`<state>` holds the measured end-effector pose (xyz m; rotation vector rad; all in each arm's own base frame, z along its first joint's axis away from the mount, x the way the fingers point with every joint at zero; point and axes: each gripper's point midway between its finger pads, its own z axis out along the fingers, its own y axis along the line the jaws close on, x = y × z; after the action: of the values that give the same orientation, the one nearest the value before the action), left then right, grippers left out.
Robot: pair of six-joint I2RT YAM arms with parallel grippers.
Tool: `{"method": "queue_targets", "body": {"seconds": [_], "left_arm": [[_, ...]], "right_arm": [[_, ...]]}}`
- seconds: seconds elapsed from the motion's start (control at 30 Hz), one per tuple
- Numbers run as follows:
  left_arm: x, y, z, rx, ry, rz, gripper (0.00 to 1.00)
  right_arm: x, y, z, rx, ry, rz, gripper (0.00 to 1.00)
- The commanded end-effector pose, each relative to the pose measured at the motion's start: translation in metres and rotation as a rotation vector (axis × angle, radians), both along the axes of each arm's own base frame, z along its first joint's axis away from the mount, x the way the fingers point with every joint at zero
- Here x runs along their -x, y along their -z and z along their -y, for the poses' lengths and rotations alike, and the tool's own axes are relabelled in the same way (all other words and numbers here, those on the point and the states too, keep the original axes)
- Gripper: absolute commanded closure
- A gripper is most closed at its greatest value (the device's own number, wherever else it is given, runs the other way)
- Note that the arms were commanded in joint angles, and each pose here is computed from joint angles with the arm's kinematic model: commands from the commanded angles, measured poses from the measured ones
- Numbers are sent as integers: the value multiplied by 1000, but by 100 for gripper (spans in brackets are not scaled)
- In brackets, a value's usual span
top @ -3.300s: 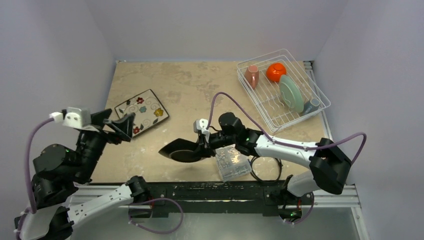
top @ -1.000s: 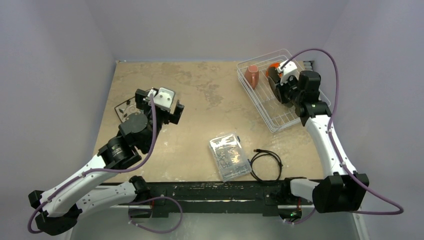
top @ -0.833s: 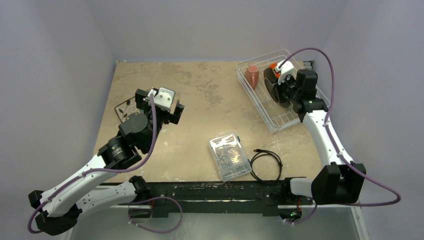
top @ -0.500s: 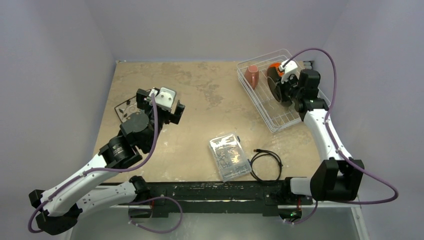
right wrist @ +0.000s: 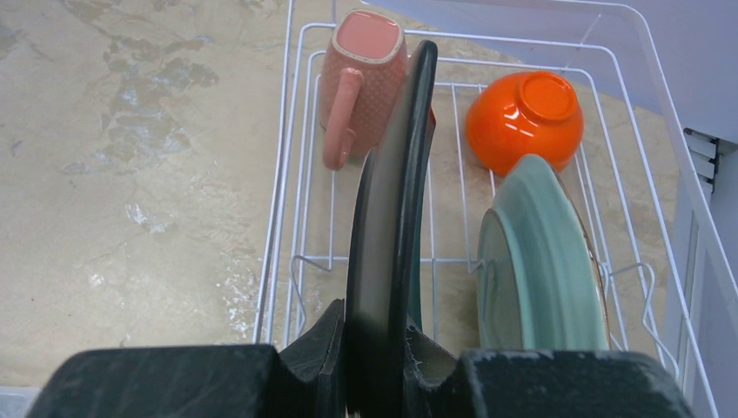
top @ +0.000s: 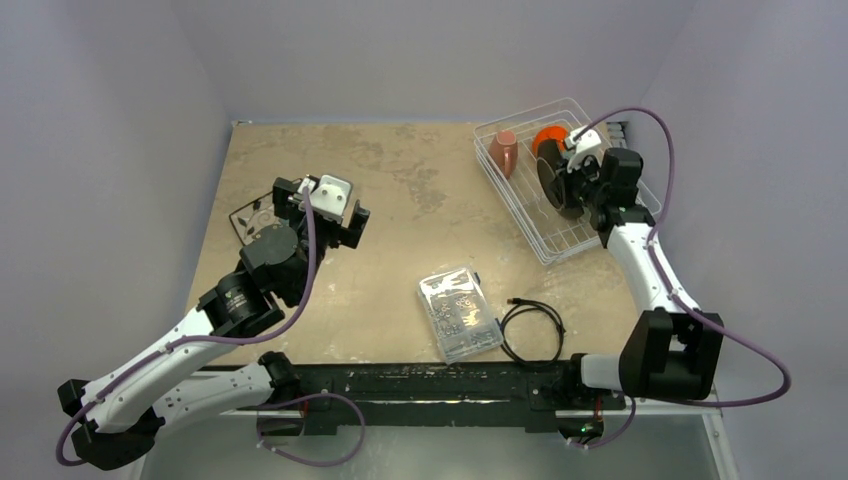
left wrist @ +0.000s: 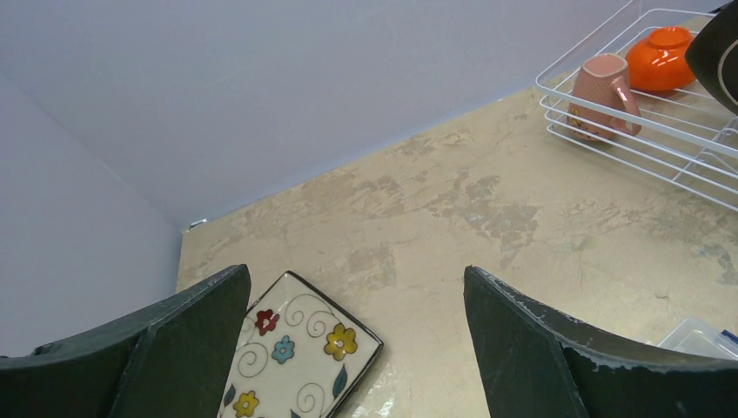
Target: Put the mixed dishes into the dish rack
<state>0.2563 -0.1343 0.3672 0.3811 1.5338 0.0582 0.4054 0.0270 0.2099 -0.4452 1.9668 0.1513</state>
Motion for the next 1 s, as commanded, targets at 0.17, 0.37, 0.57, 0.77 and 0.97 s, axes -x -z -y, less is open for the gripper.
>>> {"method": "queue_targets", "body": {"seconds": [0.17,0.37,0.57,0.77,0.97], "left_arm": [[1,-12,2,33,11,29,9],[0,-10,4,26,13,23,9],[0,-10,5,28,16,25,9],[0,-10,6,31,22,22,9],[0,-9,7,28,22,19,10]], "right_arm": [[-13,-43,-6,-42,-15,309,99],[-12,-29,-3,-28,-6,314,93],[-11,-22,2,-10,15,301,83],[-10,-23,12,13,71,293,68],[-7,-26,13,12,79,293,62]]}}
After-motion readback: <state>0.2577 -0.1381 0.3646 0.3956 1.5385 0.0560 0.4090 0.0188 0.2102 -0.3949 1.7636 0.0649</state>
